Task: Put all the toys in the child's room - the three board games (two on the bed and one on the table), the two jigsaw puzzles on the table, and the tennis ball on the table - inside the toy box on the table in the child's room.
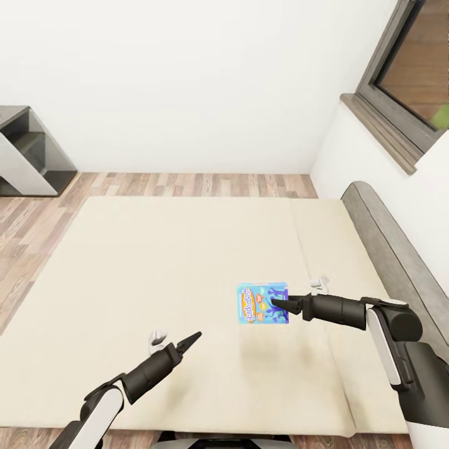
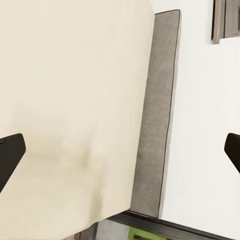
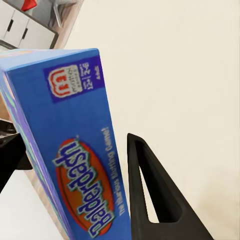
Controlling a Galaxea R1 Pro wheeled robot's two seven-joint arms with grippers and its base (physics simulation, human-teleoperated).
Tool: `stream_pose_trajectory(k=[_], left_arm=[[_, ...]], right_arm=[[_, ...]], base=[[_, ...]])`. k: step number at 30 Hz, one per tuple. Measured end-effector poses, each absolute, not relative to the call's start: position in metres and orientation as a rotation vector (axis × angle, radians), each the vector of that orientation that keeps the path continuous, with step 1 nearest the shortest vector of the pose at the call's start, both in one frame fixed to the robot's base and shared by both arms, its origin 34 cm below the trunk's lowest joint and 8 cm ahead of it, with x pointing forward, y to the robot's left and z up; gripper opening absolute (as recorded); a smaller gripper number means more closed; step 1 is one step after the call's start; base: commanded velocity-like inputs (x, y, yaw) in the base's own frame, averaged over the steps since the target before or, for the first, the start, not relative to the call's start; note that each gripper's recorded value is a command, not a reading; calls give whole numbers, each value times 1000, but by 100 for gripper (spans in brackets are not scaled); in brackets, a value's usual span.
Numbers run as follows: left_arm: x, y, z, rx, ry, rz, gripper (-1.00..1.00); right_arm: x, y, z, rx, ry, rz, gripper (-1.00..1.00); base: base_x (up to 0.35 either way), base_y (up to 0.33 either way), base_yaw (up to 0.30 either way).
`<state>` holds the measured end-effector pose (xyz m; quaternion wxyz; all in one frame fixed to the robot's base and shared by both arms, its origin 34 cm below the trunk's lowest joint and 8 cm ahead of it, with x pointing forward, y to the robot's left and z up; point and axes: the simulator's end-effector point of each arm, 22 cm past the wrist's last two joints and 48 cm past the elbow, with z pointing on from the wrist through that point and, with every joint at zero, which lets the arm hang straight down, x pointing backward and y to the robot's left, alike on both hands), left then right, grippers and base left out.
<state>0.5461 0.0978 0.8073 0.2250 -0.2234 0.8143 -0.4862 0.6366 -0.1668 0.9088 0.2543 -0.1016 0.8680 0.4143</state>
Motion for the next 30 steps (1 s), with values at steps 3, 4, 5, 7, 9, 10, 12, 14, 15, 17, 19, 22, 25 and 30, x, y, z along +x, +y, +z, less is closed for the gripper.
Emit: stream_pose_trajectory(k=[3,4,5,7,9,10,12,14,15,17,19,22,25,30], left_arm=[[547,97,809,-615,2244,-1342,100],[547,96,809,-615,2243,-1343,100],[547,96,810,-614,2242,-1343,100],[547,96,811,-612,2239,-1344,100],[548,95,812,-611,2237,-1345,100],[548,95,813,-610,2236,-1345,100],[549,95,814,-607,2234,-1345,100],[549,95,815,-605,2231,-1345,100],[549,95,816,-604,2230,-1345,100],[550,95,817,-602,2228,-1345,100],[550,95,819,-599,2225,-1345,100],[551,95,821,-596,2222,-1346,100],[552,95,823,-592,2218,-1346,100],[553,94,826,-585,2212,-1347,100]], right_arm=[[637,-167,912,-279,2353,1123,-100],[637,-167,912,-280,2352,1123,-100],[637,-166,913,-282,2350,1123,-100],[638,-166,915,-284,2347,1121,-100],[638,-166,917,-286,2344,1120,-100],[638,-166,918,-288,2343,1120,-100],[638,-165,919,-291,2340,1120,-100],[638,-165,921,-293,2337,1119,-100],[638,-165,922,-294,2335,1119,-100],[638,-165,924,-296,2333,1118,-100],[639,-164,925,-298,2330,1117,-100],[639,-164,928,-301,2325,1116,-100],[639,-164,930,-304,2322,1113,-100],[640,-165,935,-306,2315,1108,-100]], base=[[0,0,0],[0,0,0],[0,0,0],[0,0,0],[0,0,0],[0,0,0],[0,0,0],[0,0,0],[0,0,0],[0,0,0],[0,0,0],[0,0,0],[0,0,0],[0,0,0]])
